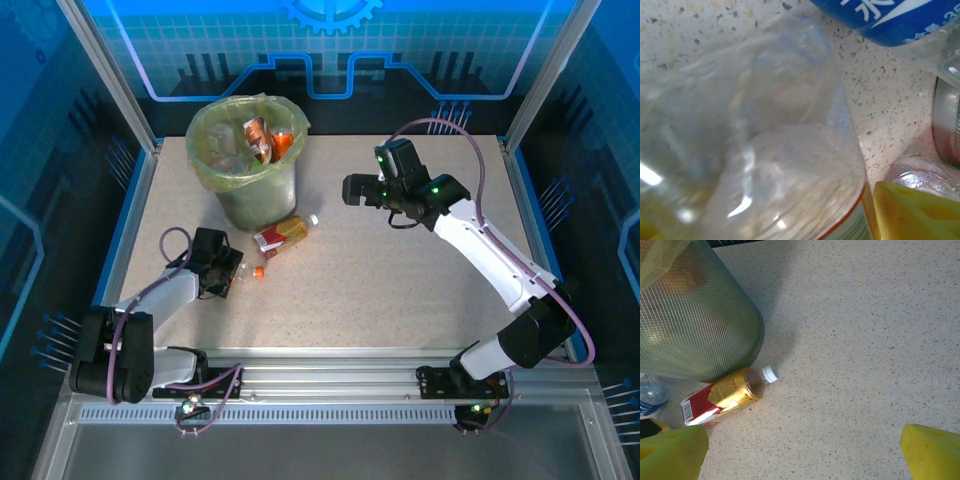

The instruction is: Put the plastic bottles in the bin

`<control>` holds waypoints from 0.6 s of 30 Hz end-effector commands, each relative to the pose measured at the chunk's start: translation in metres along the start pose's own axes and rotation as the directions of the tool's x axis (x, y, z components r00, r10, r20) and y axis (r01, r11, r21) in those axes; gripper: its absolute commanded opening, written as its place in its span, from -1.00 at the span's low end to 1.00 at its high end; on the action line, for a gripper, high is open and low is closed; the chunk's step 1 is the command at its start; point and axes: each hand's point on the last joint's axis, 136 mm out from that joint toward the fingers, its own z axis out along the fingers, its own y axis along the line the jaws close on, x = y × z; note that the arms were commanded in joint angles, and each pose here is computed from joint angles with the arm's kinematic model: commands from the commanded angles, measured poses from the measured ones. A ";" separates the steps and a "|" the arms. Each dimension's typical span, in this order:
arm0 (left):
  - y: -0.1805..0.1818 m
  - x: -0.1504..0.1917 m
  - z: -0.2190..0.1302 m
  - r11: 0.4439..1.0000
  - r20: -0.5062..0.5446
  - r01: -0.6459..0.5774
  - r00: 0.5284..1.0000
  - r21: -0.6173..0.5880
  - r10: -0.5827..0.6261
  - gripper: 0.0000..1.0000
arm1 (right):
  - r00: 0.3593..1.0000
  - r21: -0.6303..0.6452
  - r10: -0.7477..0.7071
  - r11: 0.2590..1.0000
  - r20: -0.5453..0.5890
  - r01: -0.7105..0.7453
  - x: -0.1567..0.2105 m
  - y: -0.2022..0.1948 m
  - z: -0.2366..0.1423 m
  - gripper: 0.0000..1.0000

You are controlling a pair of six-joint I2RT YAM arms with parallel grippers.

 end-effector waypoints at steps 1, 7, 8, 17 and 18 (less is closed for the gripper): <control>0.000 -0.003 -0.005 1.000 0.025 -0.017 1.000 0.011 0.017 0.39 | 0.999 -0.013 0.035 0.999 0.025 -0.034 -0.006 -0.003 -0.005 0.99; -0.006 -0.006 -0.017 0.999 0.042 -0.036 0.999 0.040 0.034 0.29 | 0.999 -0.007 0.037 0.999 0.032 -0.037 -0.006 -0.004 -0.007 0.99; -0.008 -0.006 -0.020 0.998 0.048 -0.043 0.998 0.052 0.040 0.28 | 0.999 -0.003 0.039 0.999 0.034 -0.039 -0.007 -0.005 -0.007 0.99; -0.015 -0.014 -0.043 0.991 0.102 -0.086 0.992 0.102 0.076 0.05 | 0.998 0.011 0.051 0.999 0.038 -0.052 -0.006 -0.009 -0.008 0.99; -0.016 -0.014 -0.045 0.990 0.101 -0.091 0.992 0.110 0.080 0.03 | 0.998 0.011 0.051 0.999 0.038 -0.052 -0.006 -0.009 -0.007 0.99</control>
